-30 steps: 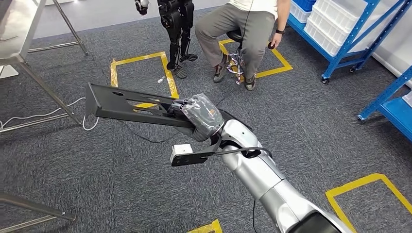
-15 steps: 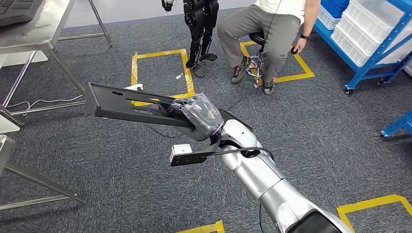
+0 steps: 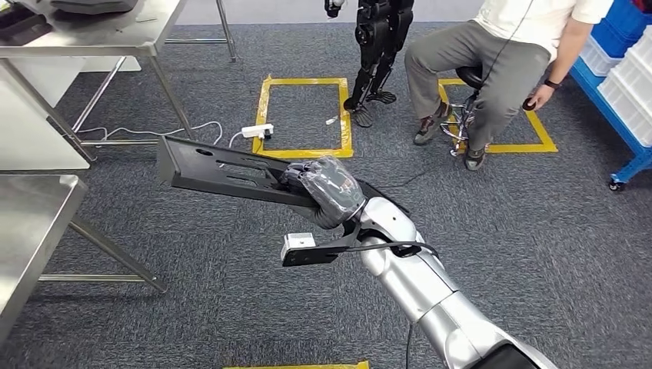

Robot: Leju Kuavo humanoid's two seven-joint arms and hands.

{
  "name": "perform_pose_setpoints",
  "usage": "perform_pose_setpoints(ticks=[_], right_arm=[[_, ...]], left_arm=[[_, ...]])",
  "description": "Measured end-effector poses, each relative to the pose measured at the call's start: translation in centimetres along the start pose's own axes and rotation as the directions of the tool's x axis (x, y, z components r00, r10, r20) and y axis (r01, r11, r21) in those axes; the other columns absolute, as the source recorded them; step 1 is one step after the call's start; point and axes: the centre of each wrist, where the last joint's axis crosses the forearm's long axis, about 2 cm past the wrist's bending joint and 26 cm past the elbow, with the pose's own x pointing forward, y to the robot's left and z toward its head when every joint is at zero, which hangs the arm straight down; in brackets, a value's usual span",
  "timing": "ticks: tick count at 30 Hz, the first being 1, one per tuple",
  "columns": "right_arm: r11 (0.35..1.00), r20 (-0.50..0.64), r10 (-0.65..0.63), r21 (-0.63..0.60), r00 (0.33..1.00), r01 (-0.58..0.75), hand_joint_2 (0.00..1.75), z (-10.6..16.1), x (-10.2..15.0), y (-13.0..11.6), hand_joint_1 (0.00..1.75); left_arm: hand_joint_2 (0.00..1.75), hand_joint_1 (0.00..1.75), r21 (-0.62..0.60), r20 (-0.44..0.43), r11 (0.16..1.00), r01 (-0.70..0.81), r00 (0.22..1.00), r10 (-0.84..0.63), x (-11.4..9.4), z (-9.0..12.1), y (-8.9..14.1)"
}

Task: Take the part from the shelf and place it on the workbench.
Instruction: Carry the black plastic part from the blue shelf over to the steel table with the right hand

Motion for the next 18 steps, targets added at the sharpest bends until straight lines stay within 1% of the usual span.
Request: perform_pose_setpoints(ticks=[5,18], right_arm=[[1.0,0.004,-0.002,-0.003,1.0,0.003,1.75,-0.19,0.19,0.04,1.75],[1.0,0.01,0.011,-0.011,1.0,-0.011,1.75,-0.37,0.28,-0.06,1.75]], left_arm=[[0.0,0.0,-0.002,-0.006,1.0,0.0,1.0,0.0,-0.28,0.0,-0.09],[0.0,0.0,-0.01,0.0,1.0,0.005,1.0,-0.005,-0.1,0.01,-0.12]])
